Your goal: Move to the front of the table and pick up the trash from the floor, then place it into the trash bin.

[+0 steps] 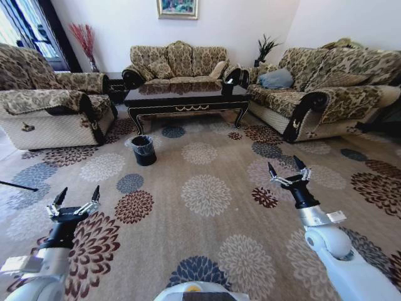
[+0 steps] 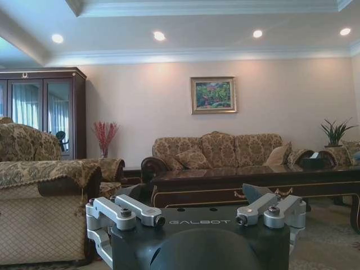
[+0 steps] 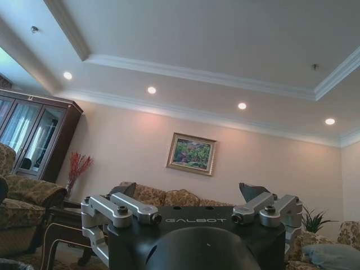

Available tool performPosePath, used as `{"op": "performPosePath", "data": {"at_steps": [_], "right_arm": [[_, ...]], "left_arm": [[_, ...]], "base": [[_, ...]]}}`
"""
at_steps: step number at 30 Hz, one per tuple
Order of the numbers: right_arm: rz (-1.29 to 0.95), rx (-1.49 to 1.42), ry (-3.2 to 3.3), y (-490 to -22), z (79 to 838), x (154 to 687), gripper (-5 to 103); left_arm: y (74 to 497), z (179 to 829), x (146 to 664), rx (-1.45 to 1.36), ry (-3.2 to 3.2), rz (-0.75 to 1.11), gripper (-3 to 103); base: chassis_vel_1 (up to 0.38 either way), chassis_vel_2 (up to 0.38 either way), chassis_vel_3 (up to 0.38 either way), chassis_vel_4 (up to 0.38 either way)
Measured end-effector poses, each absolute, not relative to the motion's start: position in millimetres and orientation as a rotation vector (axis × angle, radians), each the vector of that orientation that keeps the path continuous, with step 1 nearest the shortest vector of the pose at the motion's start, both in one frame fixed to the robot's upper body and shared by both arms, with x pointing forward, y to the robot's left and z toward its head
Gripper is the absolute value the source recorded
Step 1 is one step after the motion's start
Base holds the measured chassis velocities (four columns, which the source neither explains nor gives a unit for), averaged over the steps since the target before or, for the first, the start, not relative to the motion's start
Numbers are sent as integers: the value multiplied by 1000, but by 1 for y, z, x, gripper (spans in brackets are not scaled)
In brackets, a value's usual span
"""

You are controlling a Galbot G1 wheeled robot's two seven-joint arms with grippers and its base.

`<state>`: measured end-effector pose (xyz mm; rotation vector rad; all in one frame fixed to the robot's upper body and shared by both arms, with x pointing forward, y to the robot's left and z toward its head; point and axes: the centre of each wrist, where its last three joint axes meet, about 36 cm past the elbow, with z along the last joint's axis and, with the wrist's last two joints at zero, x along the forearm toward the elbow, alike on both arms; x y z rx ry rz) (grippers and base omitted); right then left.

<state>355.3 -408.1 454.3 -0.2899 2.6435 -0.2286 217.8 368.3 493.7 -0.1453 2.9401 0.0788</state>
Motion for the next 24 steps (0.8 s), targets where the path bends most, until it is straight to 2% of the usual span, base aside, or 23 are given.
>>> {"op": "performPosePath", "data": {"at_steps": [24], "right_arm": [[-232,-287,2641,-409,455,357,100]], "left_arm": [[368,492,220,-134,2929,82,100]], "base": [[0,0,0,0]]}}
